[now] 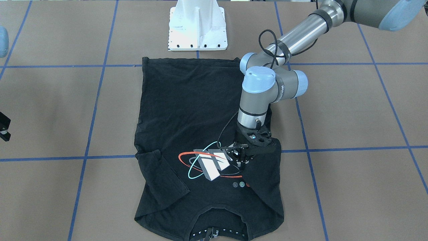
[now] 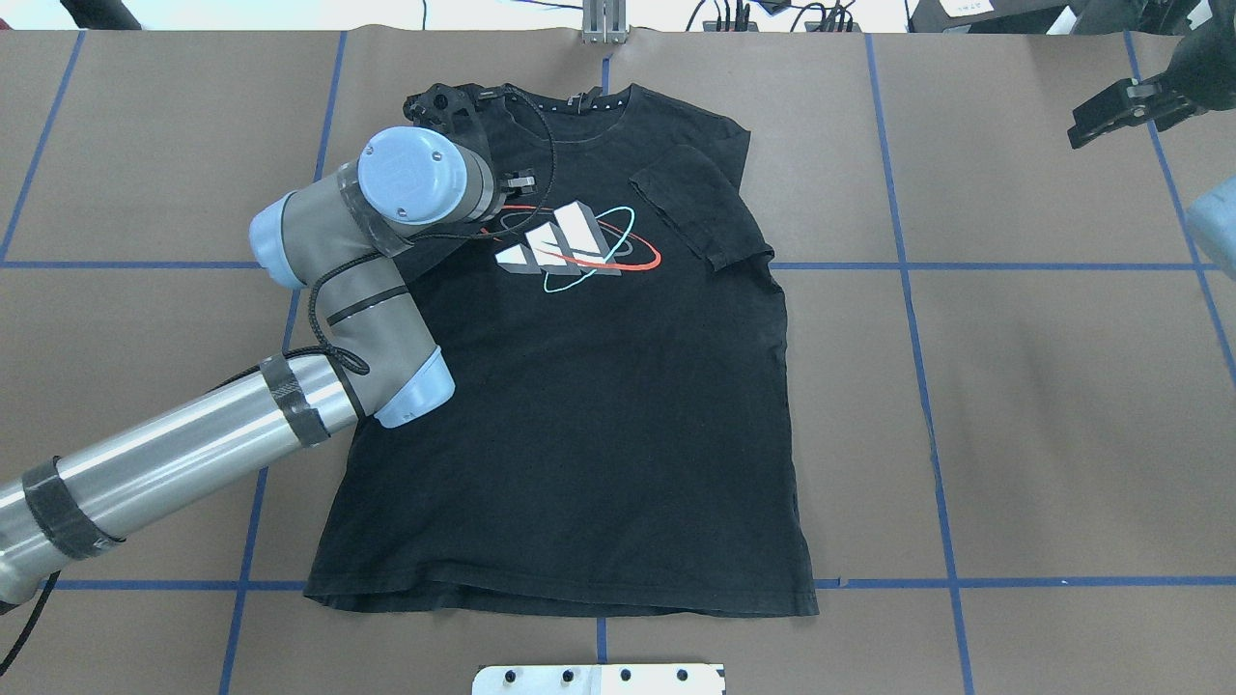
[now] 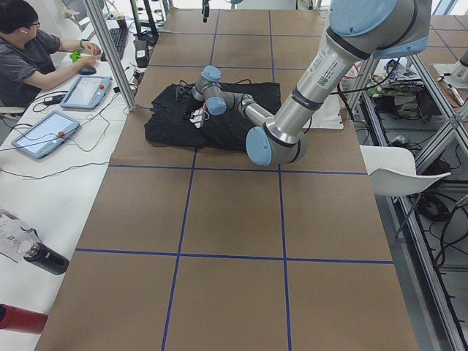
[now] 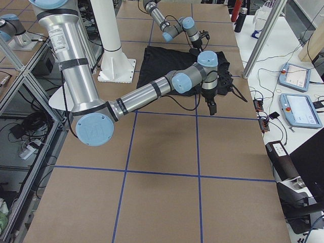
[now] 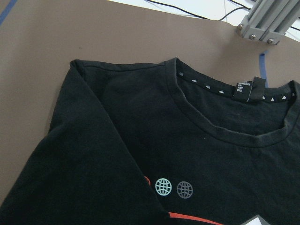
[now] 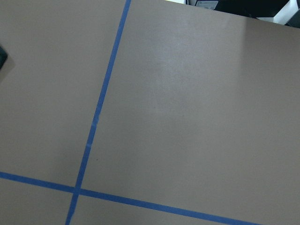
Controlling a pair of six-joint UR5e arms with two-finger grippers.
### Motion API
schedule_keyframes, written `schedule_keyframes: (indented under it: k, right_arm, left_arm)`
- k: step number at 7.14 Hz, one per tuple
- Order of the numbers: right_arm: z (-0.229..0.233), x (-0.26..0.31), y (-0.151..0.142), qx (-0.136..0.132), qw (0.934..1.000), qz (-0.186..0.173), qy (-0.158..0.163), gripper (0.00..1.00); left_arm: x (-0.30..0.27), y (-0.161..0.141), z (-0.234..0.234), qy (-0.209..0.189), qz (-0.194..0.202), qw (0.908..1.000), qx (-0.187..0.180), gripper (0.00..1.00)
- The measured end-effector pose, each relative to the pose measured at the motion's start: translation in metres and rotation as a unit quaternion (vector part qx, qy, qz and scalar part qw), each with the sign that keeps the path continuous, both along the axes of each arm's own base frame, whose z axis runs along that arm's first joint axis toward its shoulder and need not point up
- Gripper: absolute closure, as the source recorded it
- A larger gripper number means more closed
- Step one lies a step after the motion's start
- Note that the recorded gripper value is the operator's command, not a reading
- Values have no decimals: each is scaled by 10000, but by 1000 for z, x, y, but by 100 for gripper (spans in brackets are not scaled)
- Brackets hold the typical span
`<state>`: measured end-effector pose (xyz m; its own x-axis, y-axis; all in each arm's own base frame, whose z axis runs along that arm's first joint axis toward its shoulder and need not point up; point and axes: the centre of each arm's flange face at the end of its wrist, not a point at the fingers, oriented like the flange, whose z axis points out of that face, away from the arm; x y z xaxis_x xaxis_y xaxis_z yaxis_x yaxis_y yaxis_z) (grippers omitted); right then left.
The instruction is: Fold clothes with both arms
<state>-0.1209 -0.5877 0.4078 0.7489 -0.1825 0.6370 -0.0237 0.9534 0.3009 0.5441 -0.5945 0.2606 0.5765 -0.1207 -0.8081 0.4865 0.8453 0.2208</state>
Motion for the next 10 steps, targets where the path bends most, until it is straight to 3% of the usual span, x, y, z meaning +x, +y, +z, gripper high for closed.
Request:
schedule_keyframes:
  k: [1, 2, 4, 6, 8, 10]
  right_arm:
    - [0, 0, 0, -1, 10000, 2, -1, 0]
    - [-1, 0, 0, -24, 10000, 30, -15, 0]
    - [-14, -3, 2, -124, 9995, 239, -147, 0]
    - [-45, -18, 24, -198, 9979, 463, -406, 0]
    - [-70, -49, 70, -320, 9962, 440, -680, 0]
    - [-94, -99, 145, -440, 9951, 326, -821, 0]
  left_arm:
    - [4, 0, 0, -24, 8, 10000, 2, 1]
    - [3, 0, 0, -96, 108, 9998, 133, 0]
    - [-28, 18, -8, -178, 418, 9963, 730, 0]
    - [-93, 71, -15, 130, 650, 9911, 1155, 0]
    - [-142, 129, -27, 499, 1076, 9829, 1411, 0]
    - [-161, 176, -14, 693, 1472, 9776, 1336, 0]
